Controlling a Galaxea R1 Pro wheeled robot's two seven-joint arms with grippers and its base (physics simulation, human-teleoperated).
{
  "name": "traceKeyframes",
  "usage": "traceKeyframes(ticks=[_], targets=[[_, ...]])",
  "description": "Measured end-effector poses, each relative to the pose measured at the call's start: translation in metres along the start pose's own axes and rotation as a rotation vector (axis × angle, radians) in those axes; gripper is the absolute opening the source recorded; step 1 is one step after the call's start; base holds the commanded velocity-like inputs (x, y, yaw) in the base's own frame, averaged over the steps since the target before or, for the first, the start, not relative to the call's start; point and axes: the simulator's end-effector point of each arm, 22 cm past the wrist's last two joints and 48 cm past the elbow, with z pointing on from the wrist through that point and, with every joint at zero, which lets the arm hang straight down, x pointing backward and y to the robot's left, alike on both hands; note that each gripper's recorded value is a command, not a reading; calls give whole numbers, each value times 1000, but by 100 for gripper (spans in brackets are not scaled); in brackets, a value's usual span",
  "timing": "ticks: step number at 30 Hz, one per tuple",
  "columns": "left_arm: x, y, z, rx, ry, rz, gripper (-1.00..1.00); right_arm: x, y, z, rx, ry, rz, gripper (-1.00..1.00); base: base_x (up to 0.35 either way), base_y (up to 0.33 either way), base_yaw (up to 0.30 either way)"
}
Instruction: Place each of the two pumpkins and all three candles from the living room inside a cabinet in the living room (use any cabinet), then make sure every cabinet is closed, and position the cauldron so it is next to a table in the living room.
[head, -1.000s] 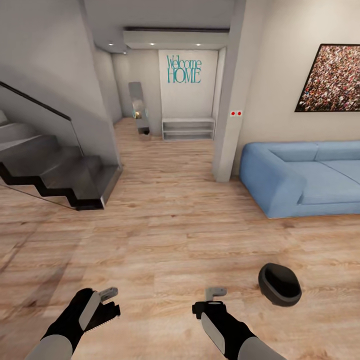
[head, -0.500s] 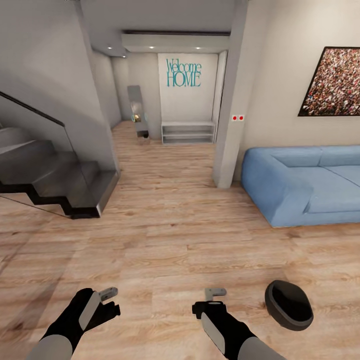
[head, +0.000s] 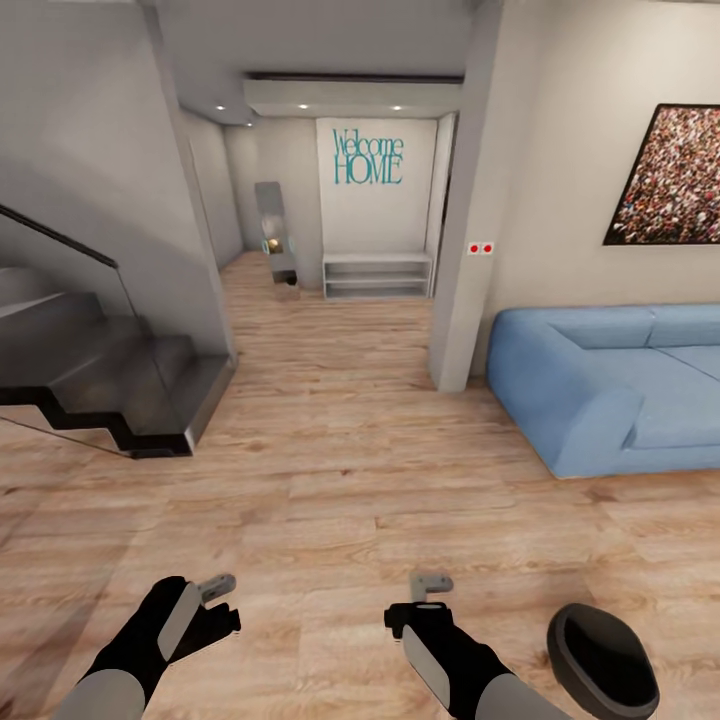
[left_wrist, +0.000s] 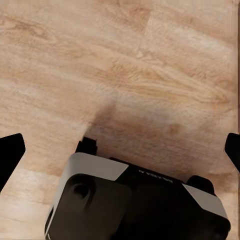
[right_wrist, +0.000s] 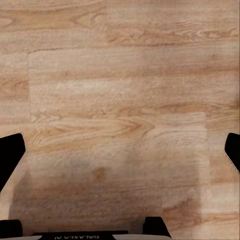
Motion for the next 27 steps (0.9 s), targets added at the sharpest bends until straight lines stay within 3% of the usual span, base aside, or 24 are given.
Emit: traceKeyframes(ticks=[27], targets=[[-2, -1, -2, 2, -7, 0, 100, -3, 0, -1, 0, -13, 5, 100, 321, 28, -11]])
